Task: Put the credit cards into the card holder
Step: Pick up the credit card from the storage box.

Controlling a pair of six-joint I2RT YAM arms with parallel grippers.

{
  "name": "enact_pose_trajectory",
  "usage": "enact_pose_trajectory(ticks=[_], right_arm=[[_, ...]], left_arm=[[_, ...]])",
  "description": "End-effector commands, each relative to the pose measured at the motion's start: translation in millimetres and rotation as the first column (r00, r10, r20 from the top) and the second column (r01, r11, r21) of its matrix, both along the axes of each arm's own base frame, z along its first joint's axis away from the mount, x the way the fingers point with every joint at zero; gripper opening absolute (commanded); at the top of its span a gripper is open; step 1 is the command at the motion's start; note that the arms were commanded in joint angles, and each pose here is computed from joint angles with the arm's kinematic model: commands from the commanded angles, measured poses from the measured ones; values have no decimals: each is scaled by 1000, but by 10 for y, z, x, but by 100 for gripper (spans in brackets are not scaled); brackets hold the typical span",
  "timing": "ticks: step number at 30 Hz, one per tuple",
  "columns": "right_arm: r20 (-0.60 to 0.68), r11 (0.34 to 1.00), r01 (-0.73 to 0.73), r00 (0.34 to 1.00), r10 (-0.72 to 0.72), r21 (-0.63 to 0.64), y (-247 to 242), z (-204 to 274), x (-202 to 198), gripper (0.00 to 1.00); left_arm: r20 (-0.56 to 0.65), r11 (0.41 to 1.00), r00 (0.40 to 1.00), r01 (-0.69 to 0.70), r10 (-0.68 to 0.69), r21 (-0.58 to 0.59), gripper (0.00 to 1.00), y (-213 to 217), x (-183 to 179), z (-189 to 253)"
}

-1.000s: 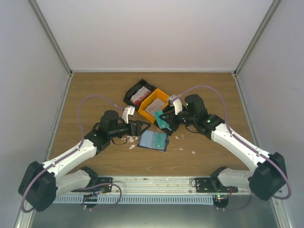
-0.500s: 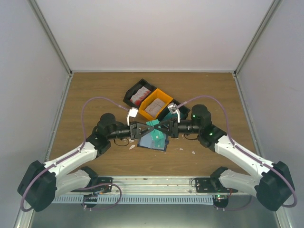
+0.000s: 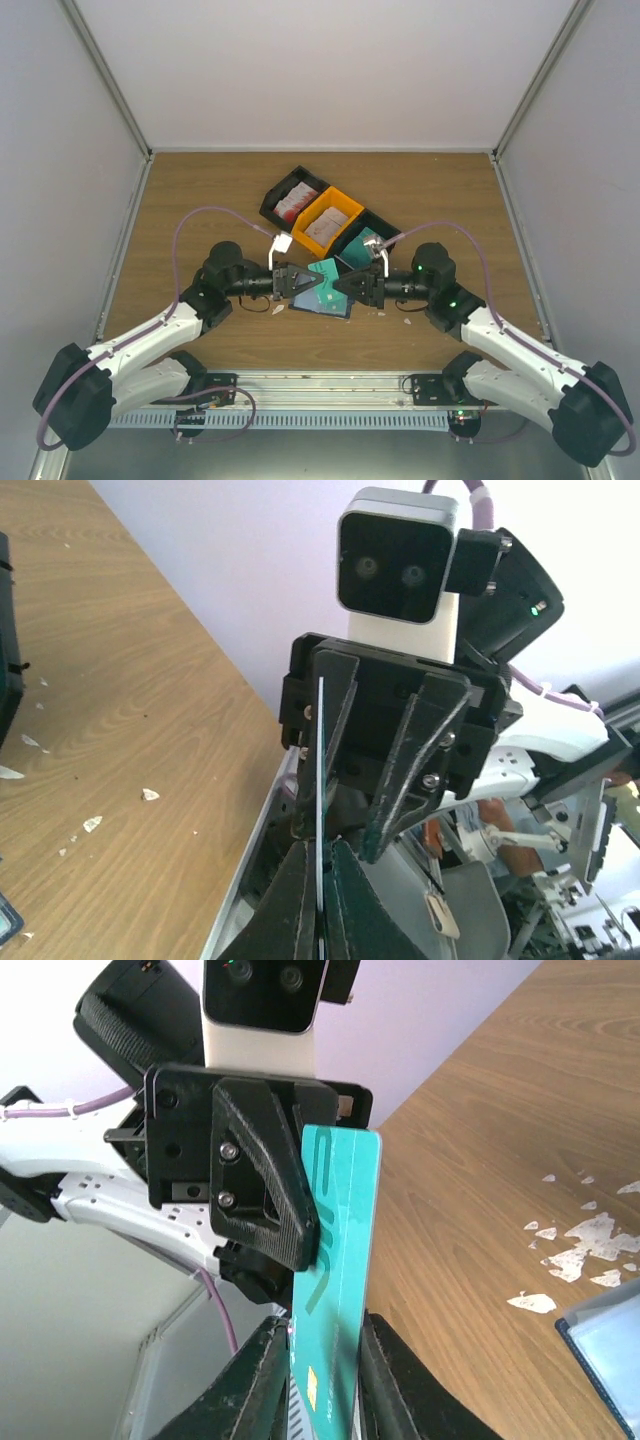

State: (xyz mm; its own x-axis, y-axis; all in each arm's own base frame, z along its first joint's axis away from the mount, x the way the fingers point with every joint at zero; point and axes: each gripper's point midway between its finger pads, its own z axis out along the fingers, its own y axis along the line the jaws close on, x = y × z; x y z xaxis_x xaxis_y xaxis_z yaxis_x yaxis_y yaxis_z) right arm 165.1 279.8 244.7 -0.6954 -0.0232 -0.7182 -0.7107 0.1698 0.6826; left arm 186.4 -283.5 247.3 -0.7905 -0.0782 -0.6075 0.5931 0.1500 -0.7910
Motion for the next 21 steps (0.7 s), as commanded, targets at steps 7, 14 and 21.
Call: enact_pose_trajectory(ticks=[7, 14, 21], right_arm=[[55, 996, -56, 997, 52, 70, -29, 97, -173, 1], [27, 998, 35, 999, -37, 50, -93, -77, -93, 0], [-141, 964, 248, 955, -260, -101, -245, -717, 177, 0]], left_arm=[[57, 992, 991, 124, -123, -26, 0, -75, -226, 183], [-26, 981, 995, -95, 101, 171, 53, 33, 105, -261], [-69, 833, 916, -325, 395, 447, 68, 425, 402, -1036]])
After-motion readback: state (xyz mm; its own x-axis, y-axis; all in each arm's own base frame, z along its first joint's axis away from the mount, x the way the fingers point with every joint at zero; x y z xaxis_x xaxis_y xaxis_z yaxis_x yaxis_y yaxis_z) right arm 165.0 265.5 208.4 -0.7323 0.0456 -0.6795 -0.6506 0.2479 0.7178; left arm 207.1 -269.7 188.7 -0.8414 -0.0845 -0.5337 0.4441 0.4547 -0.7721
